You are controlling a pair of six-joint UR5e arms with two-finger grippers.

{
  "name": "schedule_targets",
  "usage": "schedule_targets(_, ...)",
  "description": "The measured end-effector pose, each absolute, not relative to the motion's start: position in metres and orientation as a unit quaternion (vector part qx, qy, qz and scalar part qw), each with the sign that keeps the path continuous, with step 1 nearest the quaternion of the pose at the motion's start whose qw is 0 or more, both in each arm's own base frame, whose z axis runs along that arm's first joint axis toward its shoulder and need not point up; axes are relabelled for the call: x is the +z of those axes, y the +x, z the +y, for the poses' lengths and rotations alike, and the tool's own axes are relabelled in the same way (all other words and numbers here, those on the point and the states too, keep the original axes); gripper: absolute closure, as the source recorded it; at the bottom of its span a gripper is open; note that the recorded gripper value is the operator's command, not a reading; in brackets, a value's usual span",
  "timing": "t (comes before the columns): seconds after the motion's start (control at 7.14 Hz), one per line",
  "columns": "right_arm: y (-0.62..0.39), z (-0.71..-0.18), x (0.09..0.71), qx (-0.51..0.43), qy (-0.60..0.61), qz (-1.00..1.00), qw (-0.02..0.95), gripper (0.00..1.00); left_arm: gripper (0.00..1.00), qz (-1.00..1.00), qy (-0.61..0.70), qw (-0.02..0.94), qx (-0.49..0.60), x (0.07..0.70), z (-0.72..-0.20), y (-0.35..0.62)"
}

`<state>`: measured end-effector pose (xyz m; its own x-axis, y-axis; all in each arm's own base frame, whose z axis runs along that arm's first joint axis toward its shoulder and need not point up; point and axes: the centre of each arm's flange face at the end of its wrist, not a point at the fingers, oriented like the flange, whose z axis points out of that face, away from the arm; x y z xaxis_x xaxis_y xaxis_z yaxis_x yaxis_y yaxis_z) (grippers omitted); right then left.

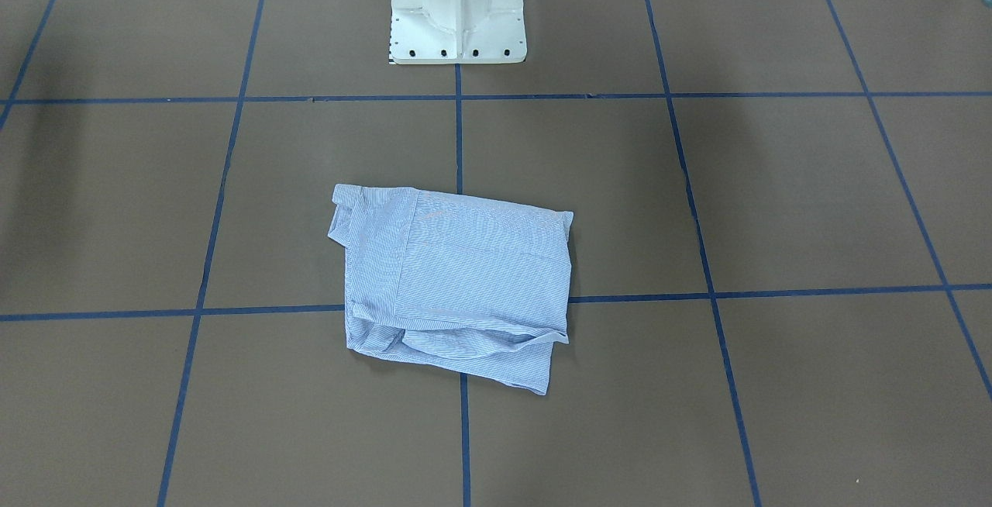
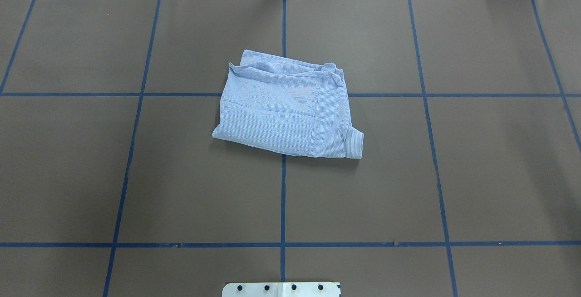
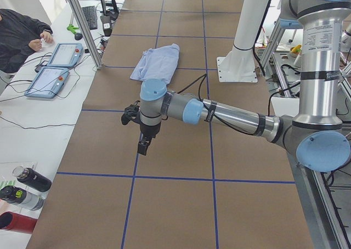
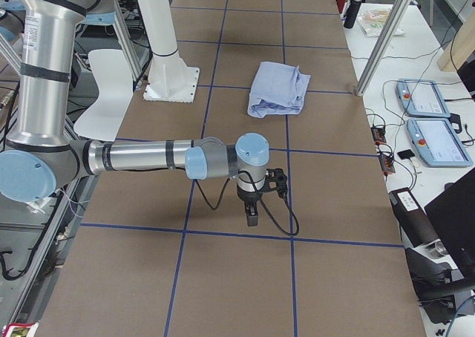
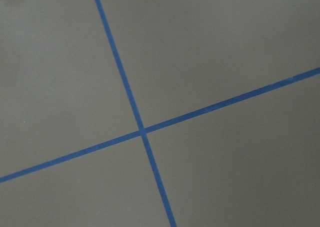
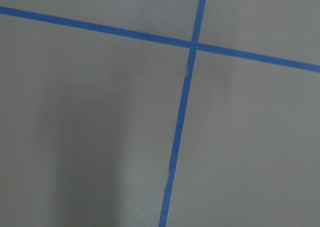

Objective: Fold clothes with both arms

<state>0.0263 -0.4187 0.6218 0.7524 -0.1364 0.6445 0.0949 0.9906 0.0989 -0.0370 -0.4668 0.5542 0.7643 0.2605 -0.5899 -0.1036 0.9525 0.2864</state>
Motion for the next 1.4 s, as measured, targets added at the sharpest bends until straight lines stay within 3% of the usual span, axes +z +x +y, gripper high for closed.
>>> schedule_targets(0.42, 0.03, -0.408, 0.622, -0.017, 0.016, -0.352, 0.936, 0.0, 0.0, 0.376, 0.111, 0.917, 0.069, 0.598, -0.403, -0.057)
schedule_targets(1.4, 0.03, -0.407, 0.613, -0.011, 0.021, -0.353, 0.935, 0.0, 0.0, 0.36, 0.09, 0.927, 0.057, 0.627, -0.39, -0.06)
